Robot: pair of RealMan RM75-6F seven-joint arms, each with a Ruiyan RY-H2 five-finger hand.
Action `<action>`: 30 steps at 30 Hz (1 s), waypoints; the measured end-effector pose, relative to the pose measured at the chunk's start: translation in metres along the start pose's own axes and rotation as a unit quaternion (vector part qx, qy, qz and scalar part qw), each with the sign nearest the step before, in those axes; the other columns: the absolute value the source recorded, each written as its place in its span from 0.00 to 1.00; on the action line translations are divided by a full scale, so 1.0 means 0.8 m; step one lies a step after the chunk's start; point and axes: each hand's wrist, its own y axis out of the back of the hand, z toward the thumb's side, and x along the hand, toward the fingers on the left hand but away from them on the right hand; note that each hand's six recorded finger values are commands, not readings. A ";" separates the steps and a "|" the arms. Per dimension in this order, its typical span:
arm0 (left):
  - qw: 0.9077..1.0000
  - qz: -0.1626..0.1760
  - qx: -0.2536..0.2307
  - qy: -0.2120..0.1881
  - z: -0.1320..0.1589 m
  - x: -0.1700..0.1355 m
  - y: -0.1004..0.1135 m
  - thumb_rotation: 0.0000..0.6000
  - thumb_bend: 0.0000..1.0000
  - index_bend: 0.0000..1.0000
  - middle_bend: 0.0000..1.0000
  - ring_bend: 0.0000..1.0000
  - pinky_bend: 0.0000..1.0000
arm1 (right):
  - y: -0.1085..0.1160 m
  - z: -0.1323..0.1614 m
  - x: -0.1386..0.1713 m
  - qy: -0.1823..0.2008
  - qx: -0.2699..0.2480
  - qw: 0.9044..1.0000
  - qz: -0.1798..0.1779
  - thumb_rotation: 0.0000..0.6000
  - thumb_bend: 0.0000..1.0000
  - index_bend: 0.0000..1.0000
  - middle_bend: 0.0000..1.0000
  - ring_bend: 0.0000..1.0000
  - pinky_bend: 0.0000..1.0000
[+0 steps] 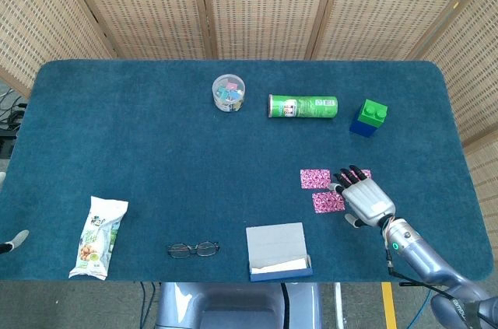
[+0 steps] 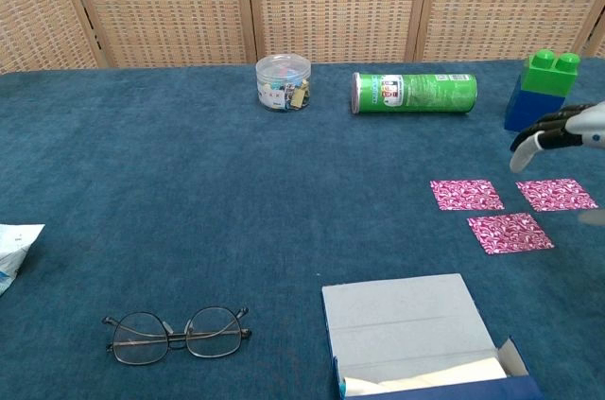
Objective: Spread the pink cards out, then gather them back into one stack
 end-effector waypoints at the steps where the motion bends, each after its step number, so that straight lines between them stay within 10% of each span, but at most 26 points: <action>1: 1.000 0.000 -0.001 -0.001 0.001 0.000 -0.001 1.00 0.06 0.00 0.00 0.00 0.00 | 0.004 -0.003 0.003 -0.005 -0.004 1.000 -0.010 1.00 0.26 0.21 0.12 0.00 0.00; 15: 1.000 0.000 0.000 -0.010 0.008 0.003 -0.006 1.00 0.06 0.00 0.00 0.00 0.00 | 0.017 -0.037 0.030 -0.077 -0.066 0.991 -0.083 1.00 0.25 0.25 0.12 0.00 0.00; 30: 1.000 0.001 0.002 -0.001 -0.003 0.001 -0.002 1.00 0.06 0.00 0.00 0.00 0.00 | 0.020 0.011 -0.054 -0.037 -0.093 0.994 -0.046 1.00 0.26 0.31 0.14 0.00 0.00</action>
